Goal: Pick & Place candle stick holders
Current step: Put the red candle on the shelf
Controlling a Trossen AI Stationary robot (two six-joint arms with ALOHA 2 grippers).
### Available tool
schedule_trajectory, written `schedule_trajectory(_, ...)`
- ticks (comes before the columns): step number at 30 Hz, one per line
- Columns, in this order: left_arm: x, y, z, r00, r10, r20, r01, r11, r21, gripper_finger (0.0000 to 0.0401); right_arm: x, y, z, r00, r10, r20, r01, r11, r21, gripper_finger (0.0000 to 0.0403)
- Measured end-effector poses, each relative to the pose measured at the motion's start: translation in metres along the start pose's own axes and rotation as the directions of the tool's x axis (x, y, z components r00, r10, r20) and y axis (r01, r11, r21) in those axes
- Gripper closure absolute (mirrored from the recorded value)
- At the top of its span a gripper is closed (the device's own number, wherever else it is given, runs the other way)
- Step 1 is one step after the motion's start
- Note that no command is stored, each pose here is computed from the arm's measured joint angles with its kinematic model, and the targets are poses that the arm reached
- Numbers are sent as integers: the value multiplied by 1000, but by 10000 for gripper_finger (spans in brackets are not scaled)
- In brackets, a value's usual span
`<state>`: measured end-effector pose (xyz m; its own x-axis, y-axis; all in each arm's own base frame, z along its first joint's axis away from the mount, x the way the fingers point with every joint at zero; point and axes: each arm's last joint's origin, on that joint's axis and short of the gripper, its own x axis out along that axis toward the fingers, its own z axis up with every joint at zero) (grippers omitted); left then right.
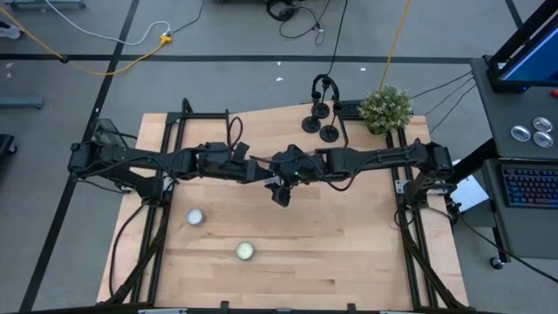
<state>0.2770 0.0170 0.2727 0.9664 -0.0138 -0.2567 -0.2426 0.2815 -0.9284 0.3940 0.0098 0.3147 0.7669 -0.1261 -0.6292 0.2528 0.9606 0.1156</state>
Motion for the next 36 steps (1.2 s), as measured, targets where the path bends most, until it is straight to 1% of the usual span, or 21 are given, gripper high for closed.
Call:
schedule_trajectory(5, 0, 1, 0, 1000, 6, 2, -6, 1000, -8, 239, 0, 1, 0, 1000, -7, 4, 7, 1000, -11, 111)
schedule_trajectory(11, 0, 1, 2, 1000, 2, 6, -2, 1000, 14, 241, -1, 3, -1, 1000, 6, 2, -6, 1000, -4, 111)
schedule_trajectory(15, 0, 1, 2, 1000, 5, 5, -5, 1000, 14, 234, -1, 4, -1, 1000, 7, -2, -7, 1000, -3, 111)
schedule_trajectory(21, 0, 2, 2, 1000, 16, 4, -16, 1000, 23, 248, -1, 4, -2, 1000, 9, -9, -9, 1000, -10, 102)
schedule_trajectory(27, 0, 4, 3, 999, 34, 14, -34, 999, 25, 236, -1, 3, -7, 998, 1, -65, -2, 1000, -19, 95)
schedule_trajectory(33, -1, 6, 9, 999, 42, 29, -43, 998, 42, 258, -1, 2, -12, 994, -17, -108, 14, 999, -29, 93)
schedule_trajectory(36, -2, 8, 13, 998, 45, 35, -47, 998, 40, 252, -7, 0, -13, 991, -28, -129, 24, 999, -34, 94)
